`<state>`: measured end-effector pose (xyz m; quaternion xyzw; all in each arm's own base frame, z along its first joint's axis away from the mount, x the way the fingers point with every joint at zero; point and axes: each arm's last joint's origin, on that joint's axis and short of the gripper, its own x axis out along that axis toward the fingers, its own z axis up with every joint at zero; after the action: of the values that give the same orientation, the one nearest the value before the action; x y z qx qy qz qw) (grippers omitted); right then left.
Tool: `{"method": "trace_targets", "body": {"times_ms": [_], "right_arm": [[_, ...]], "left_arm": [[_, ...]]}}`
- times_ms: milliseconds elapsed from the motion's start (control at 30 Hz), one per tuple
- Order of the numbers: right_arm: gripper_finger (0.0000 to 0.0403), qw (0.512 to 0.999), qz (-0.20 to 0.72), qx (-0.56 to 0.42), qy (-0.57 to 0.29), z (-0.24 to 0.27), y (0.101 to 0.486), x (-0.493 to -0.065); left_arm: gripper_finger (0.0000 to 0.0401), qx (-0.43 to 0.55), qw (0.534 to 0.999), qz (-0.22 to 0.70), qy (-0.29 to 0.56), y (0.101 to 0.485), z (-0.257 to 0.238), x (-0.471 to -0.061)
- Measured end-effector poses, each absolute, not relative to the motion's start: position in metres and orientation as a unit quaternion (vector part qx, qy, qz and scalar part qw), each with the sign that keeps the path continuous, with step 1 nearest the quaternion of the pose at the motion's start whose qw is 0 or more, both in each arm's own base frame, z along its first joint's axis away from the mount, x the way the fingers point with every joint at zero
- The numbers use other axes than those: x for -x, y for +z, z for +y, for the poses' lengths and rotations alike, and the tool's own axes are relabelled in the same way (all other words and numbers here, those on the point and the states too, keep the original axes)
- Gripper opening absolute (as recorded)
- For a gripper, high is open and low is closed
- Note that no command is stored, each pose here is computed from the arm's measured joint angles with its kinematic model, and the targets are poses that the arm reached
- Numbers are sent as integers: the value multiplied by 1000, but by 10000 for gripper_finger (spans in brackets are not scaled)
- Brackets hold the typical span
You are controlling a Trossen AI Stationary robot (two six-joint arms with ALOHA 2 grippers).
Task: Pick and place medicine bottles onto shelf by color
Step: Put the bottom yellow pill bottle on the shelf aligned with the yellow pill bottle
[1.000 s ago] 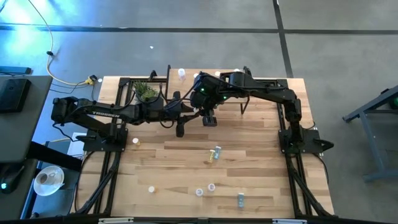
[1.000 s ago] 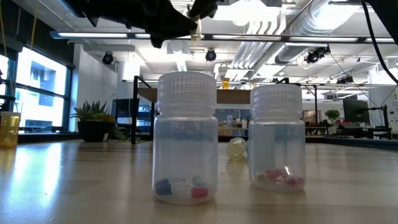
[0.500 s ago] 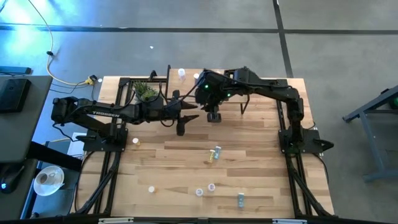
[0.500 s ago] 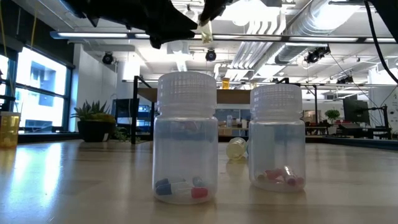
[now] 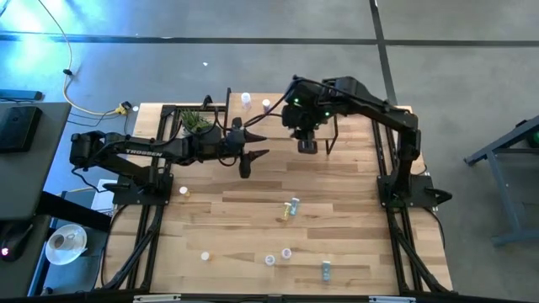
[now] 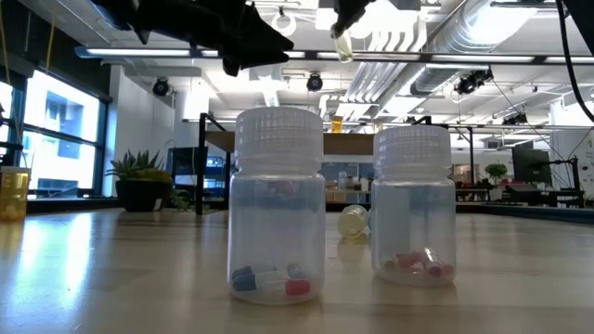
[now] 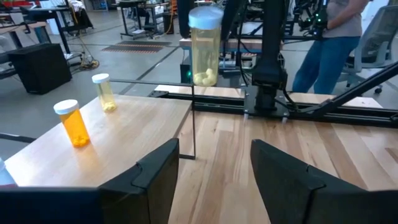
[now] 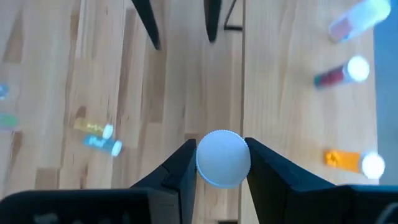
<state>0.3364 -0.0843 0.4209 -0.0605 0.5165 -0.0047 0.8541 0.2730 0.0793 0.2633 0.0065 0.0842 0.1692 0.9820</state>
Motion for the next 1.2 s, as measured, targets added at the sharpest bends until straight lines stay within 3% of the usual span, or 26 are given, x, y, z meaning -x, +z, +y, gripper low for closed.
{"method": "trace_targets", "body": {"times_ms": [600, 833, 1200], "right_arm": [[105, 838, 544, -31, -24, -110, 417, -321], [105, 822, 565, -39, -58, -105, 386, -302], [105, 899, 413, -5, -143, -96, 364, -243]], "left_arm": [[186, -21, 980, 91, 177, 263, 80, -273], [186, -19, 979, 96, 178, 262, 80, -273], [184, -17, 979, 98, 178, 261, 79, -273]]}}
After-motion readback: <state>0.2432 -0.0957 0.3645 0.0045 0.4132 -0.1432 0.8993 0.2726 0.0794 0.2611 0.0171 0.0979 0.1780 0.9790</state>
